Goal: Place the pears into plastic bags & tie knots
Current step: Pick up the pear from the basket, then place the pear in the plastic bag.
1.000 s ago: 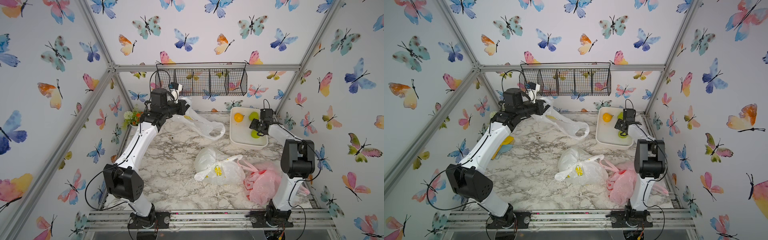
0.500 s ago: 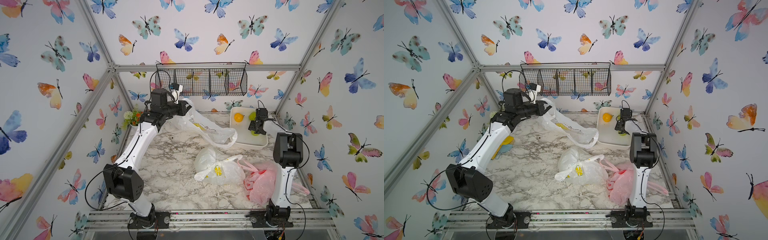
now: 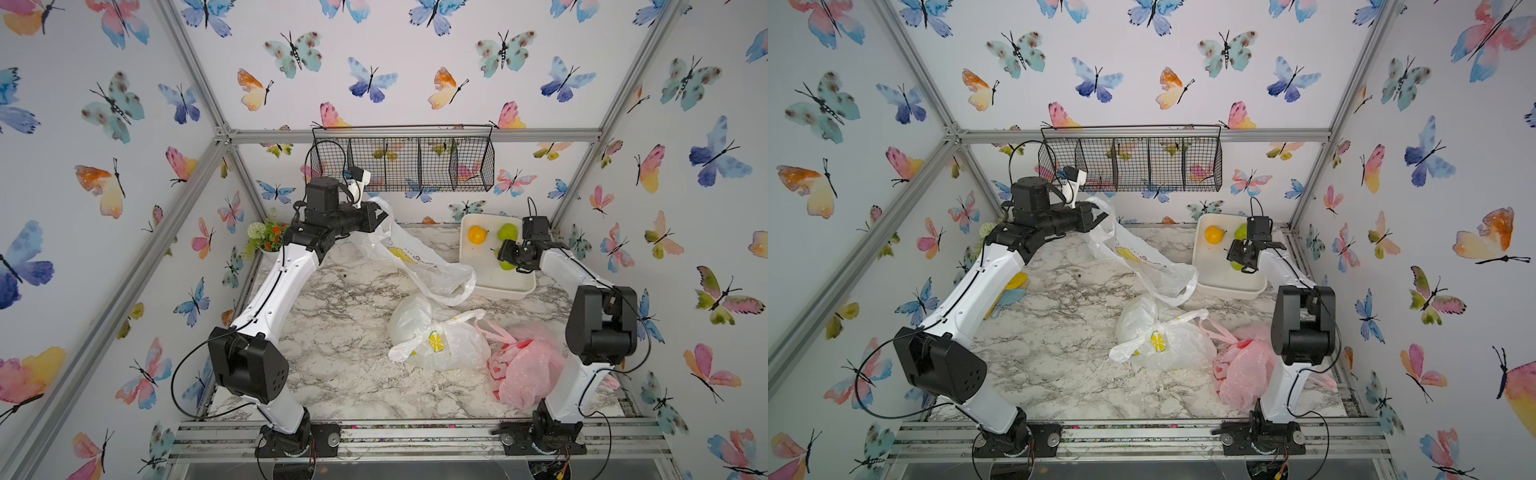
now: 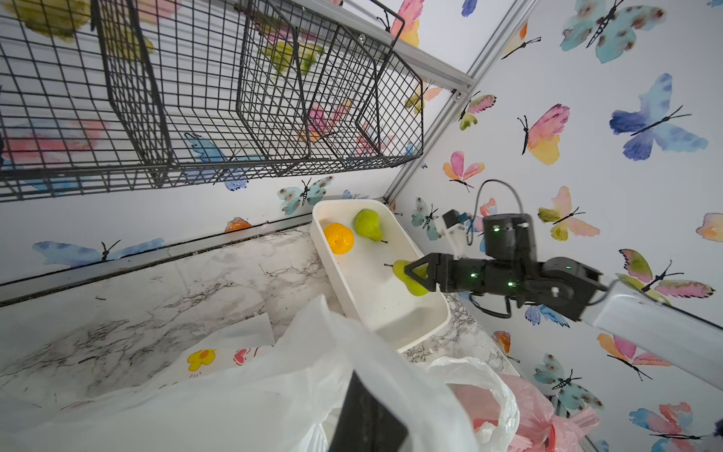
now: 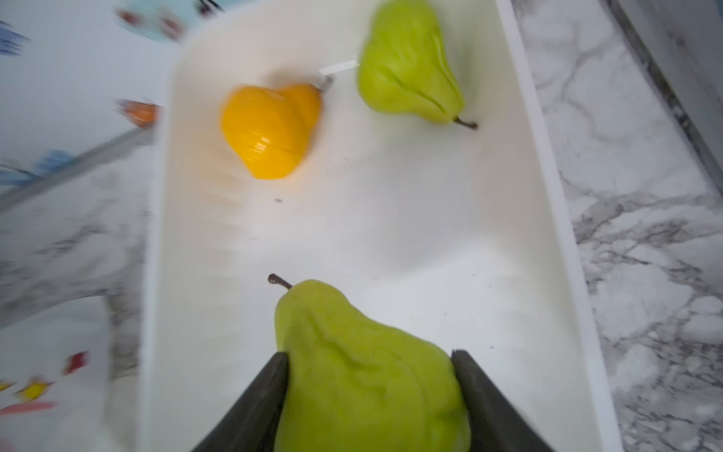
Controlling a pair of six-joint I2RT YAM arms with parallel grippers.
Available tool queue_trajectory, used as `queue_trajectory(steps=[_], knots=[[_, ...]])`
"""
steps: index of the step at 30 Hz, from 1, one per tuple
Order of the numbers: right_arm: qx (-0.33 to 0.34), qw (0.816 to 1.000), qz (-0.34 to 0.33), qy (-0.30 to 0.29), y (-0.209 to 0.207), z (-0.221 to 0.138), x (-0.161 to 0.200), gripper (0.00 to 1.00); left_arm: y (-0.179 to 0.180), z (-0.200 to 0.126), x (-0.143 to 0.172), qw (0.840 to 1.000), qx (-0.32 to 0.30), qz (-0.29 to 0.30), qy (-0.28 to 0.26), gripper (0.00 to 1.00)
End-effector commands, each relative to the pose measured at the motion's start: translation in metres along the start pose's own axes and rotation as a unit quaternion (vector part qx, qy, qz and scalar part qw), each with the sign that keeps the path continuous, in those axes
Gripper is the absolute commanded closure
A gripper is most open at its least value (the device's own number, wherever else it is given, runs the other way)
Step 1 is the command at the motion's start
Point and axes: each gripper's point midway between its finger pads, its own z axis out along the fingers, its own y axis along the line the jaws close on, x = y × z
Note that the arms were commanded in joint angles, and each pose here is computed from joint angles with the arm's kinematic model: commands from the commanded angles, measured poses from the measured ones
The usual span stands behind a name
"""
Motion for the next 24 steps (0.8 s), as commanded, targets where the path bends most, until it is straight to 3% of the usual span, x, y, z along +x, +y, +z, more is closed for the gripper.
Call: queue_trajectory(steps=[1,4,6,9,12,17,21,24], knots=[[-0.144,0.988,-0.022,-0.046,0.075,-0.065,-0.013,0.57,-0.007,0.013,-0.001,1.0,0.01,0.0,0.007,0.99],[-0.247,0.964,-0.069,-0.072,0.14,-0.122,0.001,0.59,-0.012,0.021,-0.002,1.0,0.012,0.004,0.014,0.99],[-0.309,0.942,-0.115,-0.059,0.189,-0.148,0.03,0.6,-0.016,0.024,-0.003,1.0,0.018,0.004,0.016,0.99],[-0.362,0.923,-0.131,-0.021,0.231,-0.157,0.075,0.61,-0.023,0.024,-0.008,1.0,0.024,0.008,0.015,0.99],[-0.387,0.913,-0.132,-0.006,0.243,-0.145,0.1,0.61,-0.027,0.021,-0.011,1.0,0.022,0.009,0.011,0.99],[-0.328,0.939,-0.1,-0.013,0.241,-0.074,0.098,0.57,-0.051,0.025,0.006,0.997,0.067,0.006,0.037,0.99],[-0.253,0.964,-0.007,-0.079,0.22,-0.023,0.079,0.54,-0.05,0.034,0.052,0.992,0.088,-0.021,0.091,1.0],[-0.244,0.967,0.017,-0.072,0.217,0.004,0.09,0.51,-0.052,0.041,0.081,0.986,0.102,-0.049,0.124,1.0]])
